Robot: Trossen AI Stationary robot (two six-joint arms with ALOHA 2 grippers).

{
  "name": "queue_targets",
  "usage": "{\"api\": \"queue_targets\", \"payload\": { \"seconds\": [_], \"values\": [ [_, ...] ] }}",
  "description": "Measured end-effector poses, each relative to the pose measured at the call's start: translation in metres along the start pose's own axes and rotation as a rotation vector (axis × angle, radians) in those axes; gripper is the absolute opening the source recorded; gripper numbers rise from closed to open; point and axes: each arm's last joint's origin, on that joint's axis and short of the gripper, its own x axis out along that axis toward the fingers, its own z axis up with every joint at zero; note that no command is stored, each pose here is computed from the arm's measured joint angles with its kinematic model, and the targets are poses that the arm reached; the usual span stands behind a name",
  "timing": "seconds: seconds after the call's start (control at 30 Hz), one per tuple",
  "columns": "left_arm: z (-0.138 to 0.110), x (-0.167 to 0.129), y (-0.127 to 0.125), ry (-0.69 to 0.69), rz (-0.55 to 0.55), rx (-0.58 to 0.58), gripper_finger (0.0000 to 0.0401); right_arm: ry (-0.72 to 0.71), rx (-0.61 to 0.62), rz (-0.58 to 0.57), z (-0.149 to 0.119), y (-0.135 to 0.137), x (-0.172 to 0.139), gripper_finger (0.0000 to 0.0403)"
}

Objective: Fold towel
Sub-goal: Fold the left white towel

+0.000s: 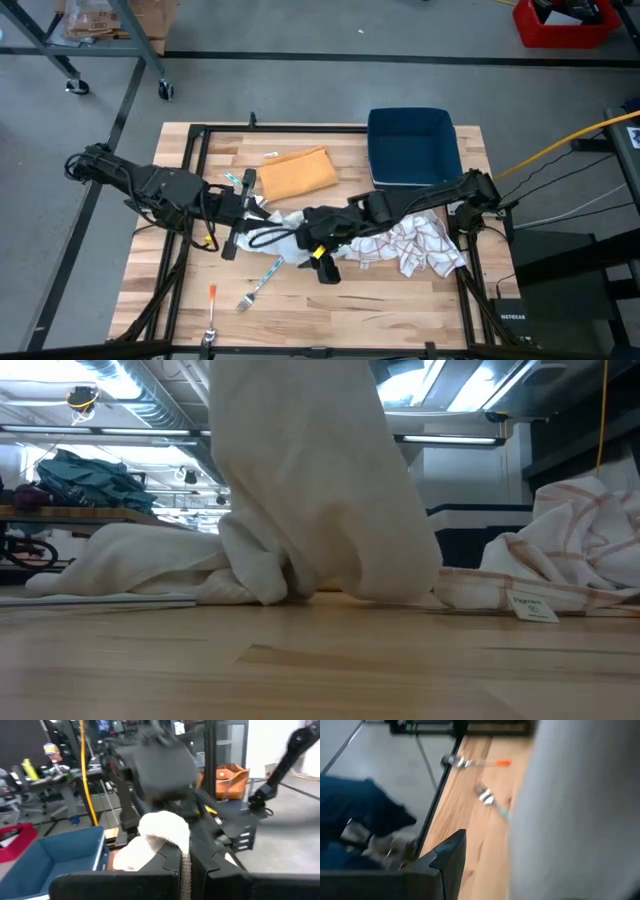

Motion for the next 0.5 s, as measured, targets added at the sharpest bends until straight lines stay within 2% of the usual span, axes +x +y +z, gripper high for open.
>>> {"api": "queue_targets", "payload": {
  "seconds": [0.2,0.5],
  "values": [
    [0.008,-0.018,0.008,-0.039,0.081,0.042,0.0,0.141,0.036,0.012,-0.015,-0.003,0.011,0.0188],
    [0.021,-0.057,0.025,-0.113,0.226,0.07,0.0,0.193,0.053,0.056,-0.021,-0.004,0.023,0.0188]
  ]
}}
